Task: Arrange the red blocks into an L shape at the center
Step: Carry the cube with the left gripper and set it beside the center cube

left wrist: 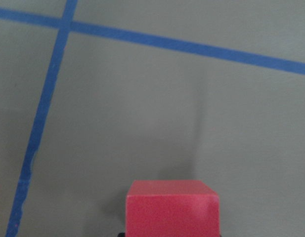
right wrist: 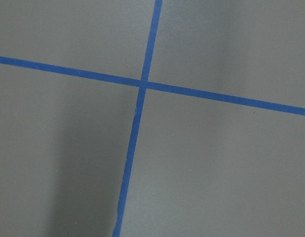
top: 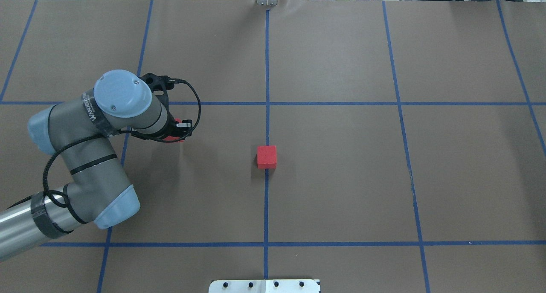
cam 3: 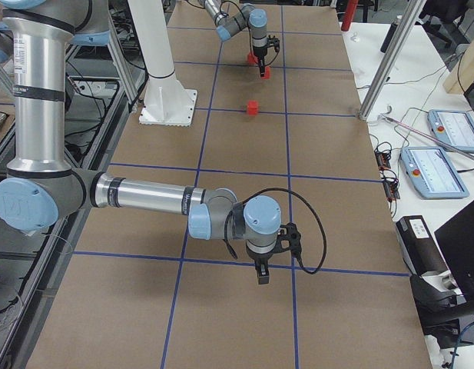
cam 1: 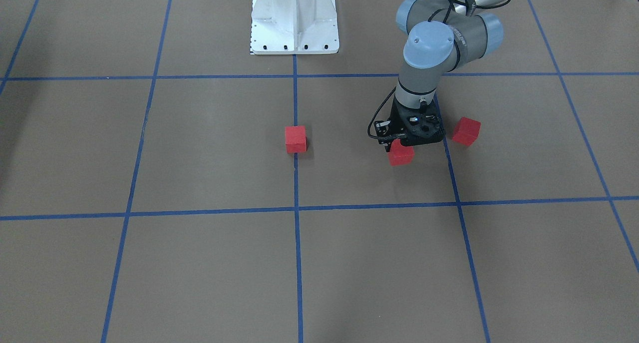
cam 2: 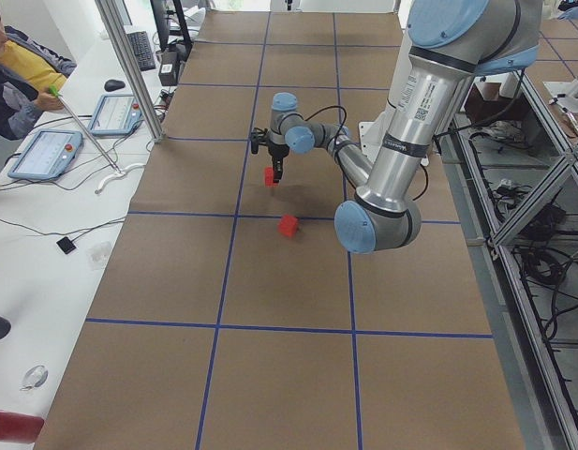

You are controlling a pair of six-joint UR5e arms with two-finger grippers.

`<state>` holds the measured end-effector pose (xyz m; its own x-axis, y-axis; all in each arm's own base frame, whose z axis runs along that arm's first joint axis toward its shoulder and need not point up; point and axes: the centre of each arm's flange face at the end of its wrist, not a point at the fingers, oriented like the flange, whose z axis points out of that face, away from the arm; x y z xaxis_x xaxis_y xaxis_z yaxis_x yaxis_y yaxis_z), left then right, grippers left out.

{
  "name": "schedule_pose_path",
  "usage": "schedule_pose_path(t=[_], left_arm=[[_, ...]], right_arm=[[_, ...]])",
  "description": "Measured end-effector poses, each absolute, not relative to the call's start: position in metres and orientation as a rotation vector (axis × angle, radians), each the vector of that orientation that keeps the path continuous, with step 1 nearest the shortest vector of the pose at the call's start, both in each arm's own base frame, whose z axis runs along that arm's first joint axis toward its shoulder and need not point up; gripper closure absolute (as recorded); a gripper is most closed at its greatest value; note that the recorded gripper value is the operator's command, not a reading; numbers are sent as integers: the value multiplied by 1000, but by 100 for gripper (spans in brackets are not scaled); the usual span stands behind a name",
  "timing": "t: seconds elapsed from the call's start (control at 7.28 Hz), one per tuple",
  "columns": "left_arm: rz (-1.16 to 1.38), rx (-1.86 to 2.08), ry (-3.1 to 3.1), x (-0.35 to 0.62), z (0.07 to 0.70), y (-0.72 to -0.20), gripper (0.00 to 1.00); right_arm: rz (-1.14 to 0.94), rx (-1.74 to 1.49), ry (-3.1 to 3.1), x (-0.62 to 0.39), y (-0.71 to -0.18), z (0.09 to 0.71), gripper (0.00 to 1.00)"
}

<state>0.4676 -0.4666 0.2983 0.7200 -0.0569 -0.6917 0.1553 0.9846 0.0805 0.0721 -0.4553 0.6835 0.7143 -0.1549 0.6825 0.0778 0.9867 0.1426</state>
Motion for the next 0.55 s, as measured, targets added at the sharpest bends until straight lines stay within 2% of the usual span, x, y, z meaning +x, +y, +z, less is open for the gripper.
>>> schedule_pose_path(t=[0.55], left_arm=[[-17, 197, 758, 584, 172, -520, 100]], right_arm=[[-124, 97, -764, 73, -452, 688, 0]])
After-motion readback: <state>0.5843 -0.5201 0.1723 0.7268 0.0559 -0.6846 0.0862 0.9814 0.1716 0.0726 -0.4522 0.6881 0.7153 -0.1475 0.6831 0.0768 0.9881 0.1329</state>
